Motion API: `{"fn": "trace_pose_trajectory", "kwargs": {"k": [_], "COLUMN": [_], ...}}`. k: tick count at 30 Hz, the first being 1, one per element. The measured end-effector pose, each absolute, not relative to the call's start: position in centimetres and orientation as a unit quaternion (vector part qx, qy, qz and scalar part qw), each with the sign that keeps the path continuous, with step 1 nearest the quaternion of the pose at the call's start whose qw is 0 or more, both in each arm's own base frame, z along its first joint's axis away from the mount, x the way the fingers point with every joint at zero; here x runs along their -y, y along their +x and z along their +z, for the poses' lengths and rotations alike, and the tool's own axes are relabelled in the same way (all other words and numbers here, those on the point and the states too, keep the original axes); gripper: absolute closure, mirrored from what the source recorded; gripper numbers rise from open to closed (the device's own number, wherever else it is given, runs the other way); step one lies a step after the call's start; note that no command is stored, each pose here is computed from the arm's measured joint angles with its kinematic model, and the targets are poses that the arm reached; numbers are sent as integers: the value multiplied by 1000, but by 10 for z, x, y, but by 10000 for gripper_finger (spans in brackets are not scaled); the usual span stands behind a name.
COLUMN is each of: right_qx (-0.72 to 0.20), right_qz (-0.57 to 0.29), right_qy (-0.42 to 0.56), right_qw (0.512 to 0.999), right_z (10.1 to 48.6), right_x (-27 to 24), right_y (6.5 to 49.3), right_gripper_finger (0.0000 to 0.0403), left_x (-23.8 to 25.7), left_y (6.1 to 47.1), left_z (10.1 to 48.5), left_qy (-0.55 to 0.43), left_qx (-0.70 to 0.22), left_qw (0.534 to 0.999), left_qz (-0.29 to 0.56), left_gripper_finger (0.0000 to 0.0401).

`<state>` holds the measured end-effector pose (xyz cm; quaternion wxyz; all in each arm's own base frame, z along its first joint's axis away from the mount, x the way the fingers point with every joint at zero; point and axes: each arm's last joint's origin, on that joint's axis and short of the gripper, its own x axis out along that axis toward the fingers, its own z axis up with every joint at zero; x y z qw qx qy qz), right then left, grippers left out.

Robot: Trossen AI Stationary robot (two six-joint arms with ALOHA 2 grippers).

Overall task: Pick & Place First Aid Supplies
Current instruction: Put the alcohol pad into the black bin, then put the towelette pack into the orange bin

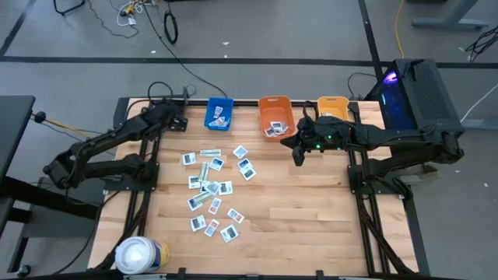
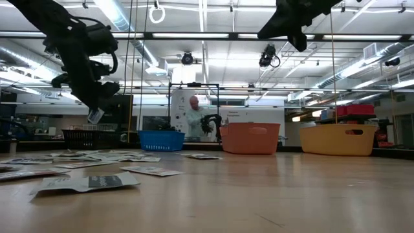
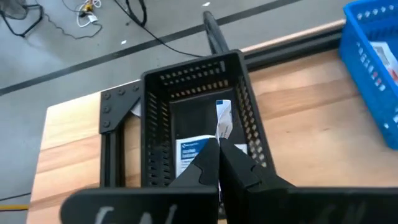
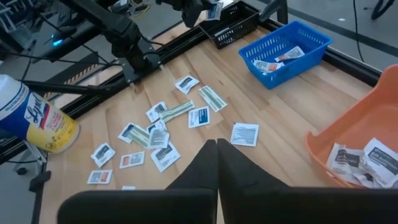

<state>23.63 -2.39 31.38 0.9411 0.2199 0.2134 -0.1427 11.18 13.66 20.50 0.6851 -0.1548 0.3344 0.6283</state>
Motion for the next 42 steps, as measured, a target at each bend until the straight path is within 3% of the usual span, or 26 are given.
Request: {"fn": "trace_pose_trajectory", "kwargs": {"k": [7,16,20,30,42], "right_qx": [-214,-214,-214,-222,-248], "right_qz": [-142,-140,-139,-134,-124], "right_qy": [217,218,216,180,158], "right_qw": [942,942,942,949,948], "right_z": [314,314,314,313,297], "right_x": [24,24,24,24,25], "right_y": [236,236,236,238,256], "right_gripper_finger": [403,403,403,403,382], "left_x": [-136,-136,-135,-119,-60], "left_y": [112,112,113,137,177], "left_z": [205,205,212,258,285], "left_qy": [-152,-152,-170,-234,-234], "left_qx": [-335,-336,-344,-296,-221], "left_qw": [683,683,688,780,905], "left_qz": [631,631,616,499,278], "left_gripper_finger": [384,271,245,260,286]}}
